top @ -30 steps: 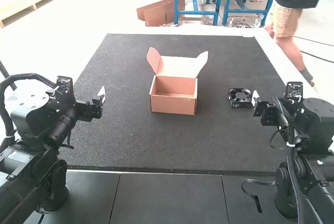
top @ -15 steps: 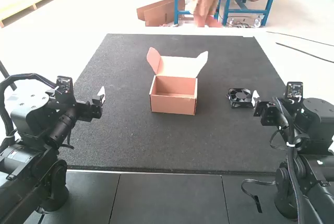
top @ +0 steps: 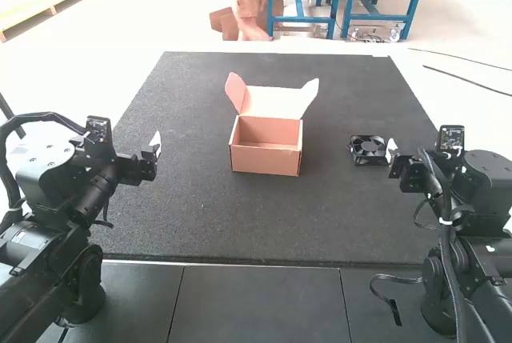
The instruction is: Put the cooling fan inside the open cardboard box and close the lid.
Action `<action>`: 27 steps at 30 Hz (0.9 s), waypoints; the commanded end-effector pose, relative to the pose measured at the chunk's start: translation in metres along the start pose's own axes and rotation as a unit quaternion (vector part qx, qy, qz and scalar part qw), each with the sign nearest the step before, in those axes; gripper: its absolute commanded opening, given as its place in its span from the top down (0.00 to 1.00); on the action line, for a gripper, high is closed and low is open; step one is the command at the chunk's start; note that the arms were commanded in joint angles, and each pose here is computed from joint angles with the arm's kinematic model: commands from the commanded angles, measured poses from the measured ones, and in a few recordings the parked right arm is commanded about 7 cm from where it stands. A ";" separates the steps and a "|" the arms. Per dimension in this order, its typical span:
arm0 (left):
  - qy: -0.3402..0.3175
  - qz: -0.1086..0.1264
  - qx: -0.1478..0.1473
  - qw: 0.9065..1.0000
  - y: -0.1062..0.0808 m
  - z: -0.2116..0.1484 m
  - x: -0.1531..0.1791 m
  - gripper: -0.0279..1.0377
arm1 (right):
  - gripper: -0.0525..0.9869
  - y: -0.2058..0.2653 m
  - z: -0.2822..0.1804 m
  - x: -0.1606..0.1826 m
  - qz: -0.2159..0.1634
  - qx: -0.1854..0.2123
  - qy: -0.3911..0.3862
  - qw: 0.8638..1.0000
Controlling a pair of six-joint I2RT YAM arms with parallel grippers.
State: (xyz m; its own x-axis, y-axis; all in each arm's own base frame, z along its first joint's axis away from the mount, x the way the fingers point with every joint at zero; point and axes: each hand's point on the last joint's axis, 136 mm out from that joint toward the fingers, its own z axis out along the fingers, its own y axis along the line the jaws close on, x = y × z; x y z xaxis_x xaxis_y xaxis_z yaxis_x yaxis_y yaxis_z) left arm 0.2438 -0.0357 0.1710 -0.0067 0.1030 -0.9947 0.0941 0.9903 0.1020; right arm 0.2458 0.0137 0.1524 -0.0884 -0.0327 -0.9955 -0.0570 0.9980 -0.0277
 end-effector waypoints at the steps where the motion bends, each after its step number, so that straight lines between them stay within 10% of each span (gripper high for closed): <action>1: -0.008 0.000 -0.007 1.000 0.003 0.000 -0.003 0.06 | 0.07 0.001 0.000 0.000 0.004 -0.003 -0.002 1.000; 14: -0.019 -0.007 -0.010 1.000 0.005 0.000 -0.008 0.06 | 0.07 0.000 0.000 -0.006 0.025 0.000 -0.015 1.000; 27: -0.142 -0.043 -0.037 0.988 0.021 -0.015 -0.084 0.07 | 0.07 -0.014 -0.013 -0.080 0.036 0.028 -0.148 0.988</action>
State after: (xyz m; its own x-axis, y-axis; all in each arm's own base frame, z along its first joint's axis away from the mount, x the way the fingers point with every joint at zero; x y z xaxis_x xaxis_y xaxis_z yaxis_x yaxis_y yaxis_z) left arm 0.2391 -0.0280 0.2263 0.2042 0.0238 -0.9786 0.0493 0.9982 0.0345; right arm 0.2435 0.0067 0.2160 0.1668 0.0378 -0.9853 -0.0217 0.9992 0.0346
